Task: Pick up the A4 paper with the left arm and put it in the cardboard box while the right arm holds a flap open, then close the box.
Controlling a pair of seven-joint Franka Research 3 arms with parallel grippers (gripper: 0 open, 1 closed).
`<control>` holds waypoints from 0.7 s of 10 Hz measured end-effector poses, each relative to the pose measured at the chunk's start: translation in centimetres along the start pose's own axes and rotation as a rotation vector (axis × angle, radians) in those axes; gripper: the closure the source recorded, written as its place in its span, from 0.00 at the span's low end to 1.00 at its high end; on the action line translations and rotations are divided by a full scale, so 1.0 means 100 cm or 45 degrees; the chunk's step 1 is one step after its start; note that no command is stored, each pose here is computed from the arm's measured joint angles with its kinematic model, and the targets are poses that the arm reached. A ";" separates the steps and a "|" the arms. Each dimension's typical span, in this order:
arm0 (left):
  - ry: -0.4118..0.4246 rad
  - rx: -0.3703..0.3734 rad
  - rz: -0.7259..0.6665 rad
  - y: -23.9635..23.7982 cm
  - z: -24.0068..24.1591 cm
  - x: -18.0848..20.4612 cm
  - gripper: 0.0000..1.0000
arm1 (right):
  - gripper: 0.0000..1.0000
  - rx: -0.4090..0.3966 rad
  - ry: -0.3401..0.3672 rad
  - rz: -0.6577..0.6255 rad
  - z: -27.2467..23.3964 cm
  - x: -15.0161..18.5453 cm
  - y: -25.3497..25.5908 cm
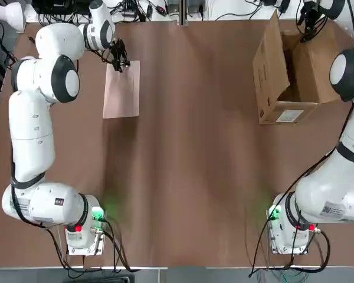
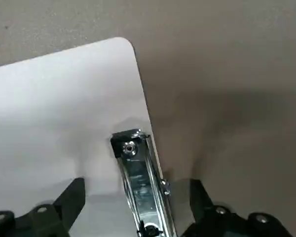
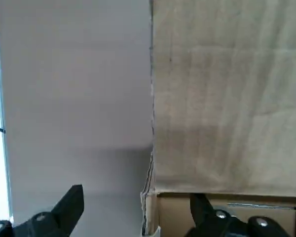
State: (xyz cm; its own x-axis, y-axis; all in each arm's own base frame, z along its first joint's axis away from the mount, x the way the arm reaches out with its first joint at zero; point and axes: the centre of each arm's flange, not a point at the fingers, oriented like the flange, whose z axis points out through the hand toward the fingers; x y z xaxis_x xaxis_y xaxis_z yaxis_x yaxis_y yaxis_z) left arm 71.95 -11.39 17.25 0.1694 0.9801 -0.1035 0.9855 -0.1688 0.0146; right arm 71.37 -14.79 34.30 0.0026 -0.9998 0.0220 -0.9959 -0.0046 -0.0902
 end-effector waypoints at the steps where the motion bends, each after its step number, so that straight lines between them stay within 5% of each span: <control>1: 0.000 -0.003 0.000 0.001 -0.002 0.000 0.28 | 0.30 -0.002 0.000 0.006 0.002 0.000 0.000; 4: 0.001 -0.021 0.001 0.006 -0.010 0.000 0.57 | 0.78 -0.003 0.000 0.066 0.002 0.000 0.000; 5: 0.001 -0.022 0.001 0.007 -0.011 0.000 0.68 | 0.89 -0.003 0.001 0.071 0.002 0.000 0.000; 7: 0.000 -0.022 0.000 0.007 -0.011 0.000 0.68 | 0.96 -0.004 0.001 0.072 0.002 0.000 0.000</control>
State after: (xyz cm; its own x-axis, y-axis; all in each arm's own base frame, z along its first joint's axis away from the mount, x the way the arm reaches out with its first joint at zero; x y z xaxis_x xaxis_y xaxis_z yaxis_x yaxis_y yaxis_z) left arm 72.59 -11.42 18.32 0.1693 0.9801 -0.1033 0.9855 -0.1669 0.0315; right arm 71.37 -14.84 34.08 -0.0539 -0.9984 0.0176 -0.9948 0.0521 -0.0879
